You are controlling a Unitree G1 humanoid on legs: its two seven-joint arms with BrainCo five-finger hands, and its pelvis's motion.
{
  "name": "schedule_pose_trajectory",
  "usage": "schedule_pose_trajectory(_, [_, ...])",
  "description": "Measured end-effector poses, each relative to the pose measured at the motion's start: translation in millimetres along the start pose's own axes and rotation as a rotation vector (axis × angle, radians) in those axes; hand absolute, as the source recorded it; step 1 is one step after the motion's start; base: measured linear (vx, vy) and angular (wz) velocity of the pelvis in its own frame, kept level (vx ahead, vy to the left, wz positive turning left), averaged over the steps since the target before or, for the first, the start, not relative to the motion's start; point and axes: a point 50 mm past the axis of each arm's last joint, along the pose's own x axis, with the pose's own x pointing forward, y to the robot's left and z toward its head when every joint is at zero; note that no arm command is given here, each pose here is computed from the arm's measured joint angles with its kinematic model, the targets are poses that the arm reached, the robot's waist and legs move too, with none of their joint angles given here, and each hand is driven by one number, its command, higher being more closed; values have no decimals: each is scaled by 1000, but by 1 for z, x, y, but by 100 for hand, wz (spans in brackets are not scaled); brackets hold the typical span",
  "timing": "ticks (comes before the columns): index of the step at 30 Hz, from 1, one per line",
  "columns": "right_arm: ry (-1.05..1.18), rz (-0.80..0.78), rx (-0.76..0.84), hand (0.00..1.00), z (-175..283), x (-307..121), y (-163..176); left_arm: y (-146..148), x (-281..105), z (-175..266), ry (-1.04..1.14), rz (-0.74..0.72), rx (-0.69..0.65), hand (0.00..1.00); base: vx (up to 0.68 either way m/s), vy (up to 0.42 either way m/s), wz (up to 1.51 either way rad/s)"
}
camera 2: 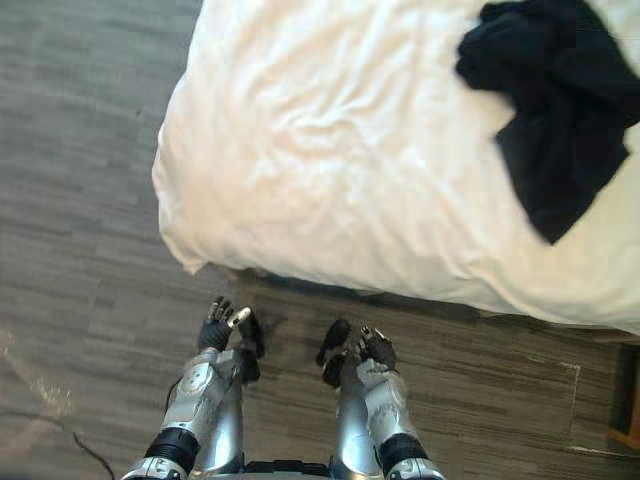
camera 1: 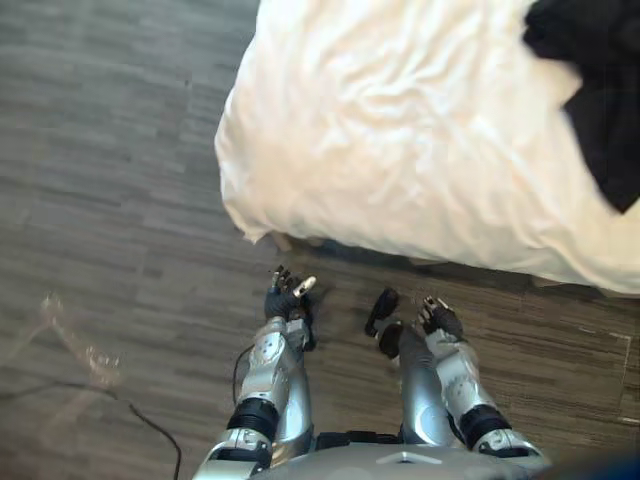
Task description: Tidy the bed and pick cloth on bed and put in laundry
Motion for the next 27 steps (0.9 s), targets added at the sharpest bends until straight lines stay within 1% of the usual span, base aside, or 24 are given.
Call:
schedule_pose_trajectory(2, [-10, -94, 20, 100, 3, -4, -20, 9, -6, -15, 68, 19, 21, 0, 168, 44, -18])
schedule_pose_trajectory(4, [-107, -182, 25, 100, 21, -10, -40, 21, -15, -32, 162, 34, 61, 0, 180, 82, -14])
schedule_pose_trajectory(5, [-144, -190, 26, 100, 27, -12, -41, 23, -17, -36, 187, 37, 68, 0, 165, 78, -15])
schedule_pose_trajectory(6, [-255, -174, 9, 100, 47, -17, -39, 32, -22, -44, 250, 57, 82, 0, 120, 65, -13])
schedule_pose_trajectory(8, [-367, -119, -31, 100, 68, -21, -26, 37, -26, -52, 313, 71, 89, 0, 97, 78, -13])
schedule_pose_trajectory(9, [-458, -50, -57, 100, 87, -27, -11, 40, -29, -56, 358, 83, 93, 0, 59, 90, -14])
schedule_pose_trajectory(10, [-552, 69, -106, 100, 107, -36, 14, 43, -34, -63, 417, 98, 90, 0, 34, 67, -12])
schedule_pose_trajectory(12, [-599, 190, -154, 100, 119, -44, 36, 48, -39, -70, 463, 108, 85, 0, 1, 56, -4])
schedule_pose_trajectory(13, [-619, 308, -195, 100, 126, -51, 56, 49, -44, -76, 503, 113, 80, 0, -3, 43, -1])
schedule_pose_trajectory(14, [-604, 396, -229, 100, 126, -53, 67, 50, -48, -82, 534, 112, 84, 0, 4, 42, 0])
schedule_pose_trajectory(16, [-456, 606, -315, 100, 106, -52, 88, 50, -59, -94, 600, 86, 103, 0, 1, 32, 4])
schedule_pose_trajectory(19, [-242, 786, -372, 100, 69, -50, 102, 48, -62, -98, 625, 51, 107, 0, 0, 42, 16])
schedule_pose_trajectory(20, [-99, 873, -389, 100, 42, -49, 107, 46, -64, -100, 636, 30, 109, 0, 11, 46, 19])
schedule_pose_trajectory(22, [28, 938, -392, 100, 17, -50, 115, 46, -65, -103, 646, 16, 114, 0, 4, 44, 34])
schedule_pose_trajectory(24, [162, 1068, -412, 100, -9, -51, 145, 46, -63, -103, 645, 14, 122, 0, -32, 43, 37])
schedule_pose_trajectory(25, [172, 1099, -420, 100, -12, -51, 157, 45, -61, -101, 636, 13, 123, 0, -81, 34, 19])
schedule_pose_trajectory(27, [119, 1242, -447, 100, -7, -57, 223, 32, -40, -81, 541, -19, 128, 0, -153, 36, 12])
